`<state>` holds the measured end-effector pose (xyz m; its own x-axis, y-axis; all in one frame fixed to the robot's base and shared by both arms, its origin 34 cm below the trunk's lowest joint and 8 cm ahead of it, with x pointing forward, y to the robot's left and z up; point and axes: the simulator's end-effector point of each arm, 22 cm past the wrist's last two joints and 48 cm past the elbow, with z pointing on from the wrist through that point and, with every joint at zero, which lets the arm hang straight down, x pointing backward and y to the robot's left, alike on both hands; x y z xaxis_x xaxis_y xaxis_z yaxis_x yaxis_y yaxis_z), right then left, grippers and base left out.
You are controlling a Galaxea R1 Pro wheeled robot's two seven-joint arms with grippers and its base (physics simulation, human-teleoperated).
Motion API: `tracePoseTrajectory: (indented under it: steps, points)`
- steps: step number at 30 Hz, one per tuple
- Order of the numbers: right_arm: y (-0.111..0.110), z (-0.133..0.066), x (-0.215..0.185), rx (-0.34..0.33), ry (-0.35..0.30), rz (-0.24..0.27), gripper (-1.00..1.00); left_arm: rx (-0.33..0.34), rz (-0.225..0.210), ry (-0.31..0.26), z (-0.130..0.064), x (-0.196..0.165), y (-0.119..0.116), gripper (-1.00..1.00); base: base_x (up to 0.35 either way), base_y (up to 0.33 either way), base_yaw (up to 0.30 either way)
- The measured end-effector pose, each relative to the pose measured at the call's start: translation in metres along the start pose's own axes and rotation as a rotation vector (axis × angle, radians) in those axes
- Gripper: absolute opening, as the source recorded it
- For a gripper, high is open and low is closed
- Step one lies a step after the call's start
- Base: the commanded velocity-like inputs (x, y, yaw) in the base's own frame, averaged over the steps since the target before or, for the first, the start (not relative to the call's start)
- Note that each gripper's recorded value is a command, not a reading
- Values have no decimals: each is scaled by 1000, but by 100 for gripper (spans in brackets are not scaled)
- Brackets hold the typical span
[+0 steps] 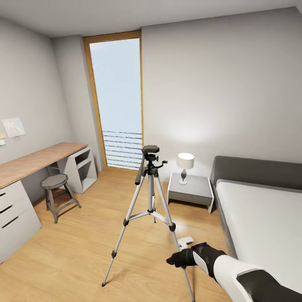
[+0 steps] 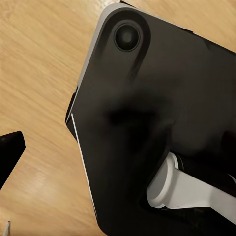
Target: Attach the digital camera to the camera tripod in the bedroom.
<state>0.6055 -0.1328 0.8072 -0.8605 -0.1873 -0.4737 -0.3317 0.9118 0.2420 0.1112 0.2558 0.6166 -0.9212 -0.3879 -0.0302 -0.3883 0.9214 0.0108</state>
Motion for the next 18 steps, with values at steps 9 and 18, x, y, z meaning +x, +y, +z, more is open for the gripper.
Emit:
tracePoseTrajectory:
  steps: [9, 18]
  points:
    - [-8, 7, 65, 10, 97, 43, 100, 0, 0, 0, 0, 0, 0, 100, 0, 0, 0]
    - [-10, 15, 160, 48, 209, 85, 100, 1, 0, 0, 0, 0, 0, 100, 0, 0, 0]
